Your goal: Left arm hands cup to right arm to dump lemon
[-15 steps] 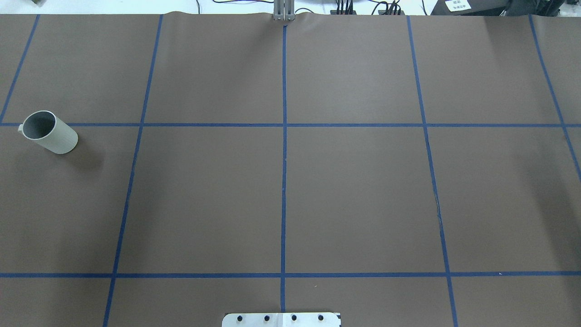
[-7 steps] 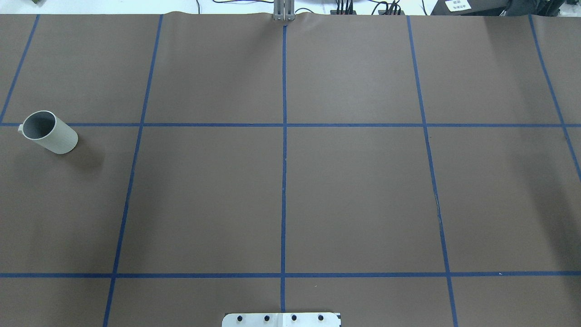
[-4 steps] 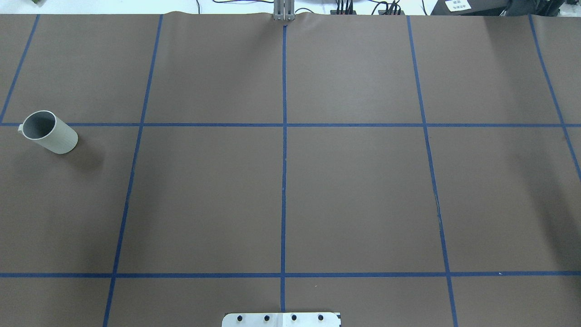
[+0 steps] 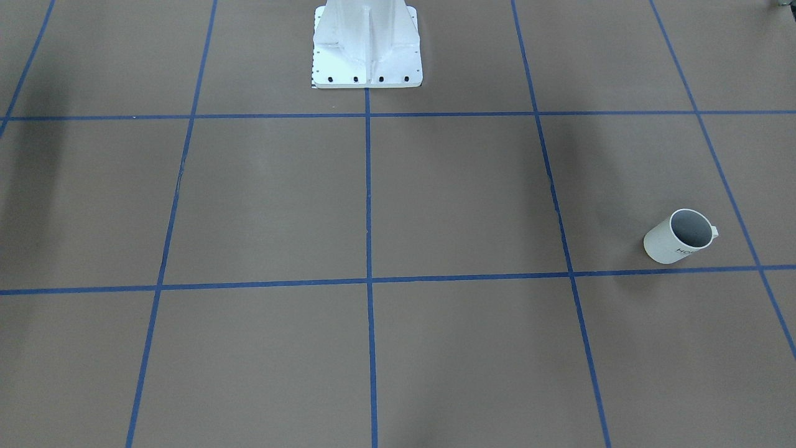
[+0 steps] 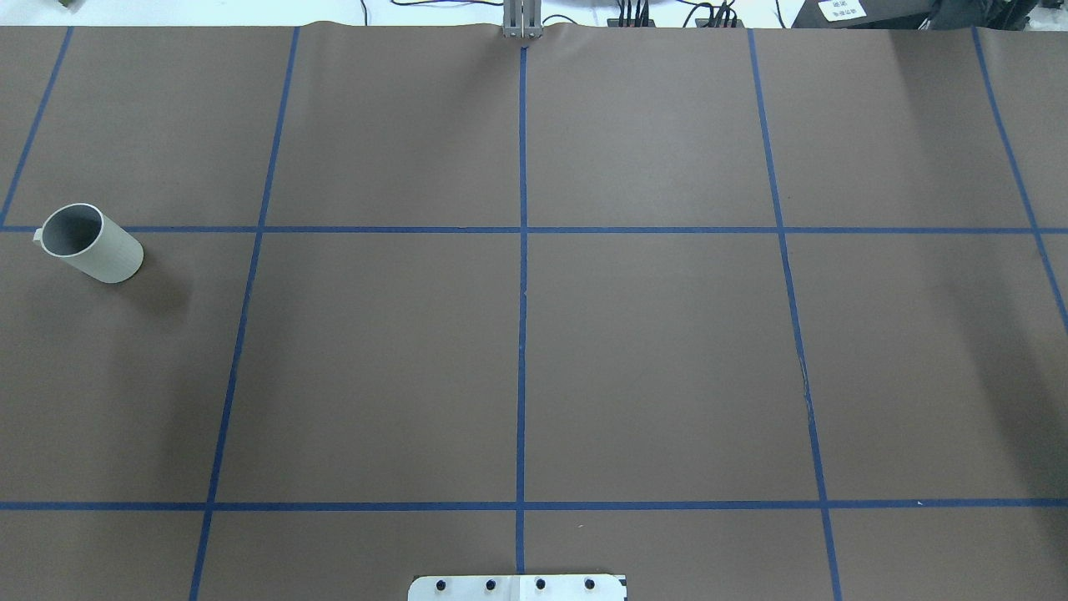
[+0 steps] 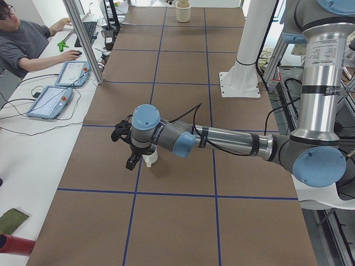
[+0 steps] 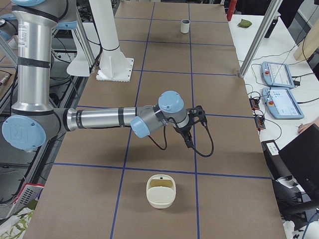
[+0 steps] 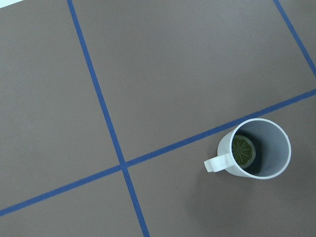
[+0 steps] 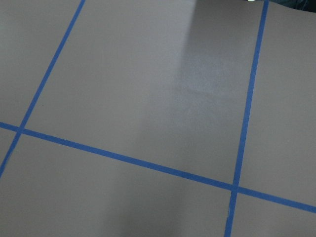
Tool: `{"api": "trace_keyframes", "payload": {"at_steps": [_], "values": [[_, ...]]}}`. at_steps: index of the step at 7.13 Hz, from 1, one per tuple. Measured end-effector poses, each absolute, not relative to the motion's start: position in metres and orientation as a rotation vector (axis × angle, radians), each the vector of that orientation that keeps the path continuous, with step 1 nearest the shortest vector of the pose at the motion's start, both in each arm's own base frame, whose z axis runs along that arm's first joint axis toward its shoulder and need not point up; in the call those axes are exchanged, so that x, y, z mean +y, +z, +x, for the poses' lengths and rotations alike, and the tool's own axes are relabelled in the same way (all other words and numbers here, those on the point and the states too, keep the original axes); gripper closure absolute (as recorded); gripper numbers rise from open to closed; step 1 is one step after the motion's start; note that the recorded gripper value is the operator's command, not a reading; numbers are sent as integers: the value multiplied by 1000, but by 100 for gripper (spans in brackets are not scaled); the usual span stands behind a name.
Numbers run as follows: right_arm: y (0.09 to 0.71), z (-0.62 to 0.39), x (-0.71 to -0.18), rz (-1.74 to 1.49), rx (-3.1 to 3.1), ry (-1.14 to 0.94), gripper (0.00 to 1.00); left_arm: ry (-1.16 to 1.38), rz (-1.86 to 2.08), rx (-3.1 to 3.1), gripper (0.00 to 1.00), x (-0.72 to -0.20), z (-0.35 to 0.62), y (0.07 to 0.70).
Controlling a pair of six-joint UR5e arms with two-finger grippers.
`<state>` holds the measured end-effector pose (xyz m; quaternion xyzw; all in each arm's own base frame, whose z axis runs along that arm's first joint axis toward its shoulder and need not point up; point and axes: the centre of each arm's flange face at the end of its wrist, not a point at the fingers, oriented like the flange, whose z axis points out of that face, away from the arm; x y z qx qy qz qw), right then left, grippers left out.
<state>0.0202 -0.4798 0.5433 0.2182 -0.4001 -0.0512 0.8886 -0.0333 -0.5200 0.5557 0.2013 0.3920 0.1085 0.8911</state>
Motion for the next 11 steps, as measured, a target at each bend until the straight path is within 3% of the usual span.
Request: {"api": "trace_keyframes", "payload": {"at_steps": [7, 8, 9, 11], "values": [[479, -80, -525, 456, -859, -129, 1, -138, 193, 908, 0, -517, 91, 569], [478, -83, -526, 455, -859, -128, 1, -190, 173, 892, 4, -516, 107, 571], [478, -84, -526, 454, -859, -128, 1, -224, 153, 886, 16, -512, 118, 573], [478, -85, -526, 454, -860, -129, 1, -263, 137, 862, 29, -503, 129, 584]]}}
